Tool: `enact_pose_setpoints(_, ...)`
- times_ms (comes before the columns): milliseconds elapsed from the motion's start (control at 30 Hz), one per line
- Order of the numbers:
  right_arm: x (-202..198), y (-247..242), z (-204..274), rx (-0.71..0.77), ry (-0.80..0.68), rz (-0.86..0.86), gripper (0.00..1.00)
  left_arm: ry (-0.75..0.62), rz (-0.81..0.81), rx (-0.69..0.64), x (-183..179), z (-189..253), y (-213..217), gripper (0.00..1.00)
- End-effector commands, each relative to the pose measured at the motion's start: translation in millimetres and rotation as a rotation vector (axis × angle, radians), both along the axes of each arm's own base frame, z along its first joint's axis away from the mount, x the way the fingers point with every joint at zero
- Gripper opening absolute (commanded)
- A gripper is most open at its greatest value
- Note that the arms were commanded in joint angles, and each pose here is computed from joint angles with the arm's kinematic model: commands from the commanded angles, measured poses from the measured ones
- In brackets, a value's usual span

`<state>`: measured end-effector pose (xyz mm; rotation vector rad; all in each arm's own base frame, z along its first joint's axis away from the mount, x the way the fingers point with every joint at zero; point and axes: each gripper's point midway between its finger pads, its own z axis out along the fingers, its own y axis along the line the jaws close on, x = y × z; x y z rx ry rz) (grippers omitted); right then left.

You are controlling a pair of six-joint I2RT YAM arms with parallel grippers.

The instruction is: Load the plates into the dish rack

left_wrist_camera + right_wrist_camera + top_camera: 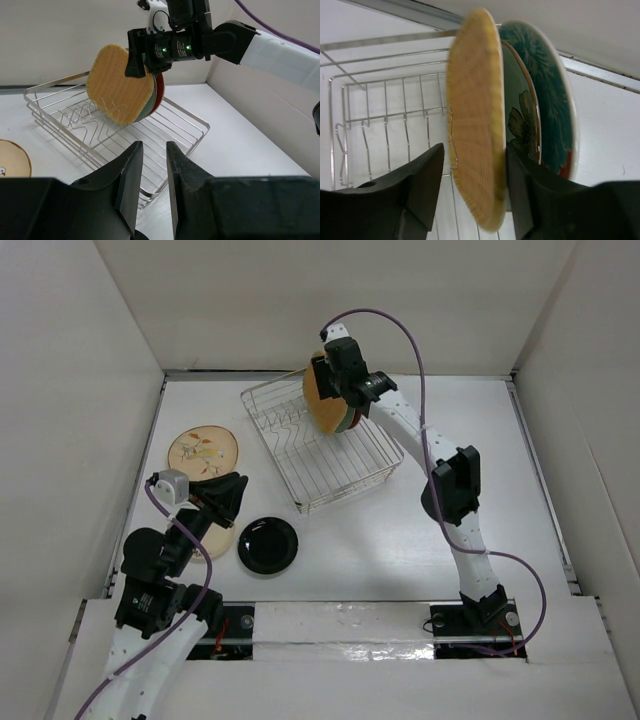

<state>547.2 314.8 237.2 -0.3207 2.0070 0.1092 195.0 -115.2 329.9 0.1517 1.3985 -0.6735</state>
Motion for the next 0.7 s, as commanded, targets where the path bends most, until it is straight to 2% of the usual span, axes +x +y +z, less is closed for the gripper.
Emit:
enact_pose_setpoints(0,2,9,53,0.107,-0.132,-0.003,0.68,-0.01,0.021,-0.021,8,8,1,0.23)
enact_pose_setpoints(133,-4,18,80,0.185,-0.17,0.042,0.83,0.022,0.057,-0.041,19,4,6,0.28)
enact_pose_setpoints(300,-35,29,117,0.252,-0.209,0.104,0.85,0.087,0.114,-0.063,36,-1,11,0.32)
enact_pose_setpoints(367,-59,24,159,0.31,-0.274,0.126,0.86,0.112,0.15,-0.085,42,-1,15,0.35)
enact_pose_setpoints(400,-71,27,139,0.297,-0.238,0.139,0.86,0.141,0.167,-0.087,48,-5,16,0.35)
enact_pose_setpoints(433,-85,31,144,0.313,-0.245,0.161,0.85,0.164,0.181,-0.088,52,-8,17,0.36)
enact_pose_setpoints(467,-109,21,174,0.36,-0.289,0.179,0.83,0.179,0.208,-0.109,55,-6,21,0.37)
enact_pose_setpoints(500,-120,20,185,0.409,-0.316,0.19,0.72,0.219,0.212,-0.105,63,-14,18,0.39)
enact_pose_setpoints(533,-135,23,148,0.392,-0.255,0.201,0.61,0.236,0.245,-0.115,69,-17,22,0.42)
enact_pose_setpoints(567,-158,12,183,0.475,-0.328,0.226,0.44,0.249,0.266,-0.135,74,-15,24,0.43)
enact_pose_setpoints(600,-172,10,177,0.521,-0.307,0.232,0.09,0.292,0.279,-0.13,84,-25,22,0.44)
enact_pose_setpoints(633,-182,7,136,0.515,-0.249,0.226,0.0,0.308,0.285,-0.137,89,-28,21,0.46)
enact_pose_setpoints(667,-194,6,138,0.565,-0.262,0.243,0.0,0.318,0.291,-0.148,94,-27,20,0.47)
